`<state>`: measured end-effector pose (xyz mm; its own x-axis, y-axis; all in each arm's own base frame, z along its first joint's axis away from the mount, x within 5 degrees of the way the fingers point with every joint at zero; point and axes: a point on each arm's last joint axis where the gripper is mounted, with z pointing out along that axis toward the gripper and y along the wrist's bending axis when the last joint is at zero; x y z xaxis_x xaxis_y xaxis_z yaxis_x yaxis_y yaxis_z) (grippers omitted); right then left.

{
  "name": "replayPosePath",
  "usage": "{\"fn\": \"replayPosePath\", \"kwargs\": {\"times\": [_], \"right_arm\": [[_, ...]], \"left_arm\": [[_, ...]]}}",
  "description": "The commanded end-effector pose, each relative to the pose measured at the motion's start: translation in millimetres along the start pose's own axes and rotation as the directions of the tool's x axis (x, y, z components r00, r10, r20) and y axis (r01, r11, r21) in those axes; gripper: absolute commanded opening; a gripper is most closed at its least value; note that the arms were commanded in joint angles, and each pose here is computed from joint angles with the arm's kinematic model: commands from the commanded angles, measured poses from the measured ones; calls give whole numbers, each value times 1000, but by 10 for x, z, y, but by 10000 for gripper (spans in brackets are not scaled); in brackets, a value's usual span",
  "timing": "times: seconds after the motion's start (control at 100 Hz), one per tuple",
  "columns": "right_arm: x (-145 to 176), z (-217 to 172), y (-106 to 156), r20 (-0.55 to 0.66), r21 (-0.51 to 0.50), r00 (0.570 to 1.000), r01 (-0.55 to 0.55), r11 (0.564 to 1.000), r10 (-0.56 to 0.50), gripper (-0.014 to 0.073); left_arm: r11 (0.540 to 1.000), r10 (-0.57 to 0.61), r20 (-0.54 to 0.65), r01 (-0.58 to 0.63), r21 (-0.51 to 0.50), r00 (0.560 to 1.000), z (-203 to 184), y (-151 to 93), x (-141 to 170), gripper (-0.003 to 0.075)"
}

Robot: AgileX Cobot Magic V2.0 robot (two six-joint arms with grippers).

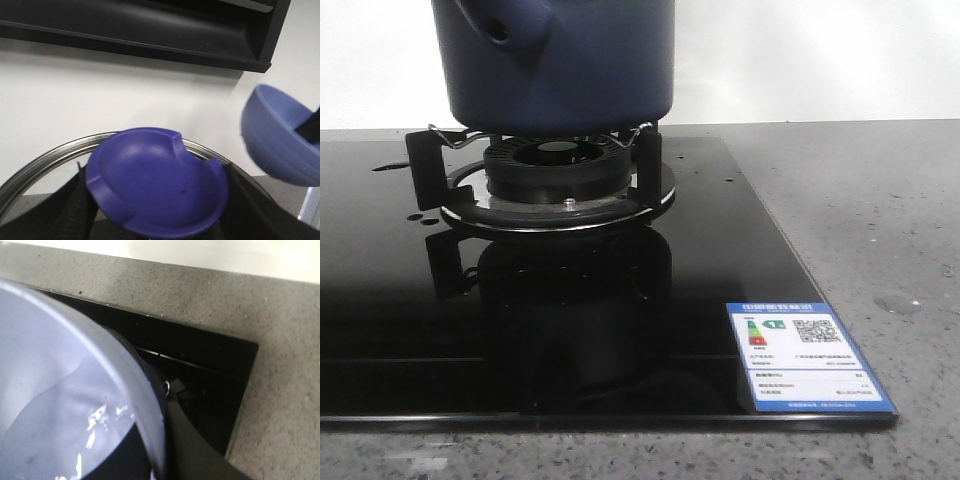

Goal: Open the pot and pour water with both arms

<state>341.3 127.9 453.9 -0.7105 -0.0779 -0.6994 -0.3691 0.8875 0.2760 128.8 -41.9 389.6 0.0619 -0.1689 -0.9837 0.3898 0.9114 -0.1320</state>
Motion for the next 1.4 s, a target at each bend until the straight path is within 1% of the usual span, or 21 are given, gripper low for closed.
{"fn": "replayPosePath", "kwargs": {"times": [0.0, 0.13, 0.18, 0.27, 0.39, 0.58, 0.67, 0.76, 0.88, 0.94, 0.97, 1.02, 1.06, 1.08, 1.13, 1.18, 1.23, 1.25, 1.28, 1.37, 1.39], "right_arm": [[-182, -188, 184, 148, 17, 987, 65, 998, -67, -58], [-245, -33, 257, 183, 108, 969, 146, 983, -164, -58], [-262, 7, 266, 195, 164, 957, 183, 969, -214, -58], [-279, 69, 315, 207, 229, 936, 236, 944, -284, -58], [-319, 75, 386, 236, 319, 892, 304, 897, -386, -58], [-371, 46, 537, 280, 418, 809, 382, 824, -517, -58], [-377, 72, 608, 278, 461, 776, 409, 787, -566, -58], [-372, 115, 666, 262, 512, 754, 421, 749, -602, -58], [-370, 173, 740, 223, 604, 713, 434, 669, -664, -58], [-366, 185, 790, 215, 634, 694, 435, 639, -687, -58], [-363, 185, 829, 212, 648, 679, 441, 621, -703, -58], [-365, 189, 878, 194, 686, 648, 447, 574, -737, -58], [-366, 190, 912, 189, 708, 631, 444, 550, -753, -58], [-369, 176, 938, 183, 721, 614, 447, 529, -768, -58], [-375, 159, 975, 179, 737, 587, 451, 503, -789, -58], [-381, 133, 1028, 168, 761, 550, 455, 462, -818, -58], [-396, 93, 1067, 139, 799, 504, 452, 398, -852, -58], [-398, 84, 1087, 135, 806, 490, 451, 383, -861, -58], [-408, 61, 1108, 119, 824, 463, 447, 347, -878, -58], [-417, 12, 1180, 84, 859, 404, 435, 271, -911, -58], [-416, 6, 1190, 79, 862, 397, 433, 262, -914, -59]], "left_arm": [[999, -32, 42, 32, 20, 999, -22, -38, -123, 273], [999, -32, 42, 32, 20, 999, -22, -38, -123, 273], [999, -32, 42, 32, 20, 999, -22, -38, -123, 273], [999, -32, 42, 32, 20, 999, -22, -38, -123, 273], [999, -32, 42, 32, 20, 999, -22, -38, -123, 273], [999, -32, 42, 32, 20, 999, -22, -38, -123, 273], [999, -32, 42, 32, 20, 999, -22, -38, -123, 273], [999, -32, 42, 32, 20, 999, -22, -38, -123, 273], [999, -32, 42, 32, 20, 999, -22, -38, -123, 273], [999, -32, 42, 32, 20, 999, -22, -38, -123, 273], [999, -32, 42, 32, 20, 999, -22, -38, -123, 273], [999, -32, 42, 32, 20, 999, -22, -38, -123, 273], [999, -32, 42, 32, 20, 999, -22, -38, -123, 273], [999, -32, 42, 32, 20, 999, -22, -38, -123, 273], [999, -32, 42, 32, 20, 999, -22, -38, -123, 273], [999, -32, 42, 32, 20, 999, -22, -38, -123, 273], [999, -32, 42, 32, 20, 999, -22, -38, -123, 273], [999, -32, 42, 32, 20, 999, -22, -38, -123, 273], [999, -32, 42, 32, 20, 999, -22, -38, -123, 273], [999, -34, 41, 33, 26, 999, -21, -48, -121, 273], [999, -35, 41, 34, 27, 999, -21, -51, -121, 273]]}}
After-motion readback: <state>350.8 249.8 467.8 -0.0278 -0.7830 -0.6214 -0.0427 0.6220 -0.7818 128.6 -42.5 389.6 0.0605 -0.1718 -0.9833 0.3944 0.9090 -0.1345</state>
